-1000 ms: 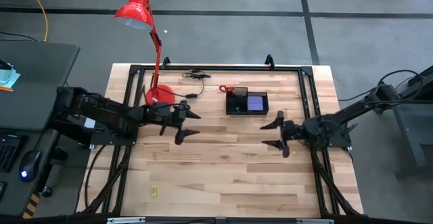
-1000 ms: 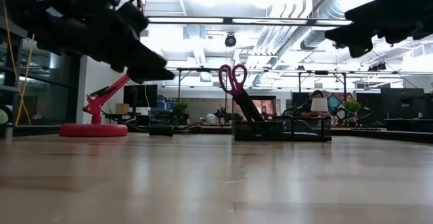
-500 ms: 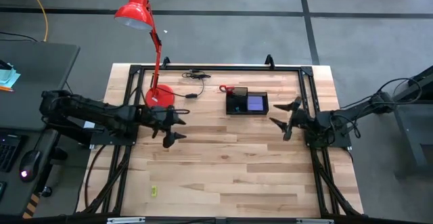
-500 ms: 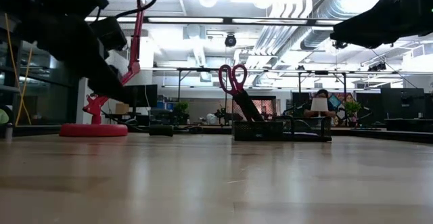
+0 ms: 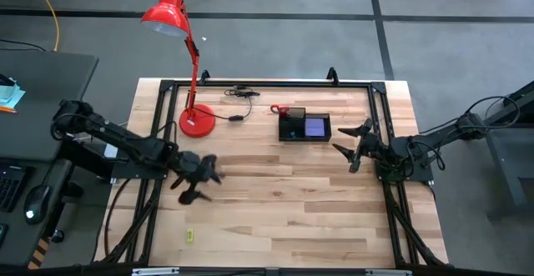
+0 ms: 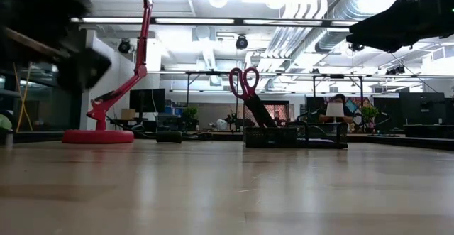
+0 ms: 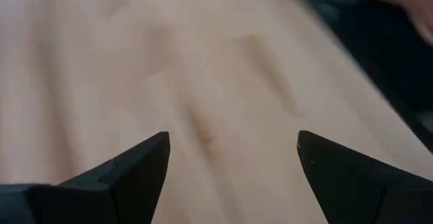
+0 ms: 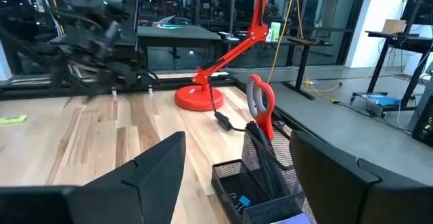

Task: Pick and place office supplies into organizer
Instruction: Put the light green eraser into the black desk organizer

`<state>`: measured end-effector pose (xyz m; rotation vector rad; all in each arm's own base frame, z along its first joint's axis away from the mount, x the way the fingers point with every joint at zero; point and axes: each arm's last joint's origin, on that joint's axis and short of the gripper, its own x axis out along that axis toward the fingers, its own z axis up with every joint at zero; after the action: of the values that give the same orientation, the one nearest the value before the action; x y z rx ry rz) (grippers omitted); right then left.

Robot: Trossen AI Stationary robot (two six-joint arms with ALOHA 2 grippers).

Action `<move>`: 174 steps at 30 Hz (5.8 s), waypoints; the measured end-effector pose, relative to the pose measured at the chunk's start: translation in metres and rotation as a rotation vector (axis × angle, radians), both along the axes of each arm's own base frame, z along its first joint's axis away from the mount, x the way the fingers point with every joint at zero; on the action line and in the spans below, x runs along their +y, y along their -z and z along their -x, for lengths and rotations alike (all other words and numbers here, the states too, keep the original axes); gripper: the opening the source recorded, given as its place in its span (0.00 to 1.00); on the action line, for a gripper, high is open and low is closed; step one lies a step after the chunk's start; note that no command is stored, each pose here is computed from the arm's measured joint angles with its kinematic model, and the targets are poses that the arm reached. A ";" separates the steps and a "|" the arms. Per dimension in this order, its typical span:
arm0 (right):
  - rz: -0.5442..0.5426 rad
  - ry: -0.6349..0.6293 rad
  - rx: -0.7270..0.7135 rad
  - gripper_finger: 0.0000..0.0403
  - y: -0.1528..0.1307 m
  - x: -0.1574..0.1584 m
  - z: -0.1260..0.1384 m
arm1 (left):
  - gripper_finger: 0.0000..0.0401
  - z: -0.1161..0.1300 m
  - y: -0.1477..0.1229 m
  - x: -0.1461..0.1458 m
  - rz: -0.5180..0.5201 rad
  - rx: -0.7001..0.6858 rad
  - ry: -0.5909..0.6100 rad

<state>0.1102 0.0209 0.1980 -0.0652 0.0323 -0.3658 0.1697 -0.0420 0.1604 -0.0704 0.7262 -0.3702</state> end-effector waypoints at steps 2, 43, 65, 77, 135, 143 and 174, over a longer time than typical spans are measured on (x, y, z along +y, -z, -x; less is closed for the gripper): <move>0.000 0.000 0.000 0.64 0.000 0.000 0.000 | 0.77 0.002 -0.003 -0.012 -0.079 -0.089 0.204; 0.007 0.000 0.019 0.64 0.002 0.000 0.000 | 0.76 0.016 0.037 -0.074 -0.243 -0.121 0.911; 0.017 0.000 0.044 0.64 0.004 0.000 0.000 | 0.76 0.012 0.058 -0.091 -0.213 -0.083 0.922; 0.019 0.000 0.051 0.64 0.005 0.000 0.000 | 0.71 0.007 0.068 -0.096 -0.177 -0.074 0.907; 0.023 0.000 0.061 0.64 0.006 0.000 0.000 | 0.16 -0.004 0.070 -0.099 -0.257 -0.178 0.775; 0.023 0.000 0.061 0.64 0.006 0.000 0.000 | 0.16 -0.008 0.068 -0.098 -0.313 -0.205 0.675; 0.023 0.000 0.060 0.64 0.006 0.000 0.000 | 0.16 -0.033 0.034 -0.090 -0.372 -0.500 -0.219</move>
<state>0.1099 0.0208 0.1925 -0.0987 0.0879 -0.3645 0.2024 -0.1317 0.1261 0.2854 0.2774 -0.0314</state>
